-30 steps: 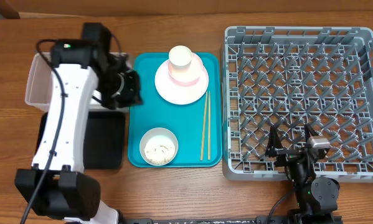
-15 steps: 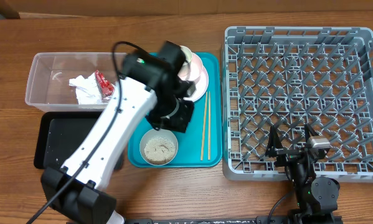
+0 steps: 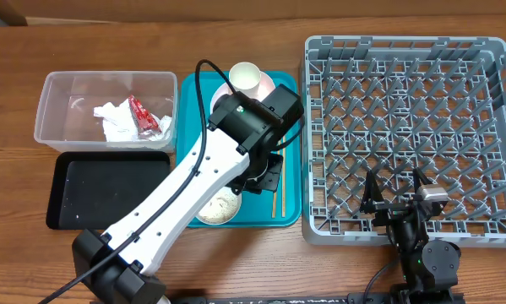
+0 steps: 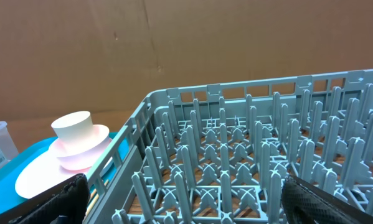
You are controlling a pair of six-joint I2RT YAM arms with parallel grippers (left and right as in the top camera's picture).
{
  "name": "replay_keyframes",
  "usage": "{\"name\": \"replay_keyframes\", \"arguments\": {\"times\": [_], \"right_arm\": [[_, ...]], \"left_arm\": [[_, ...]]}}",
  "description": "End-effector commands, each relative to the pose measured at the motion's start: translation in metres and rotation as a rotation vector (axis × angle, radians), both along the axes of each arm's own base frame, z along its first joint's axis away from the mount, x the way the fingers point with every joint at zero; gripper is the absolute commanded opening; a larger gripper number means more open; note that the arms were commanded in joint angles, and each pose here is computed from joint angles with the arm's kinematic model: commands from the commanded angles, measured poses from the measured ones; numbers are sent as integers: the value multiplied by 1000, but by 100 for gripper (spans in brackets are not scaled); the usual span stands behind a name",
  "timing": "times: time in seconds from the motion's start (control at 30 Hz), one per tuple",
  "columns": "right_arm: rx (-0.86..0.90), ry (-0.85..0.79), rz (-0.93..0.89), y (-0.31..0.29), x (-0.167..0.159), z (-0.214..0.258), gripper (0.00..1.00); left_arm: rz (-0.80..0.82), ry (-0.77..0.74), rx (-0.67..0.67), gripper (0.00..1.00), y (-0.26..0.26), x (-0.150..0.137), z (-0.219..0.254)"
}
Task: Sort waste into correct bins and load items into the dishwasher
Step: 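Move the left gripper to the white rice bowl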
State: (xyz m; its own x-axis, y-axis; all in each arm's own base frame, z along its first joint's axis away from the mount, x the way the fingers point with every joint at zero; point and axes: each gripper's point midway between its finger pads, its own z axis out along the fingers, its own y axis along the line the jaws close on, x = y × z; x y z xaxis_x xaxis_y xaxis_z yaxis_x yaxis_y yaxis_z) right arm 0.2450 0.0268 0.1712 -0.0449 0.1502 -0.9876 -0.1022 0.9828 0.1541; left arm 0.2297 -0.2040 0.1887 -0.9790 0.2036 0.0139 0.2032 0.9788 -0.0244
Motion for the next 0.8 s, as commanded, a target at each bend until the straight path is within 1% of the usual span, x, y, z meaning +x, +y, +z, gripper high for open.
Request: {"name": "replay_keyframes", "arguments": {"times": [0.0, 0.27, 0.53, 0.67, 0.77], "right_arm": [[-3, -8, 2, 0, 0, -1, 100], [-3, -8, 2, 0, 0, -1, 100], [-3, -8, 2, 0, 0, -1, 100], [-3, -8, 2, 0, 0, -1, 100], [-3, -8, 2, 0, 0, -1, 100]], "left_arm": [[49, -38, 43, 4, 9, 3, 1], [93, -43, 40, 4, 7, 6, -5], [100, -1, 87, 4, 14, -1, -43], [98, -6, 103, 4, 17, 0, -62], [98, -17, 122, 4, 20, 1, -64]]}}
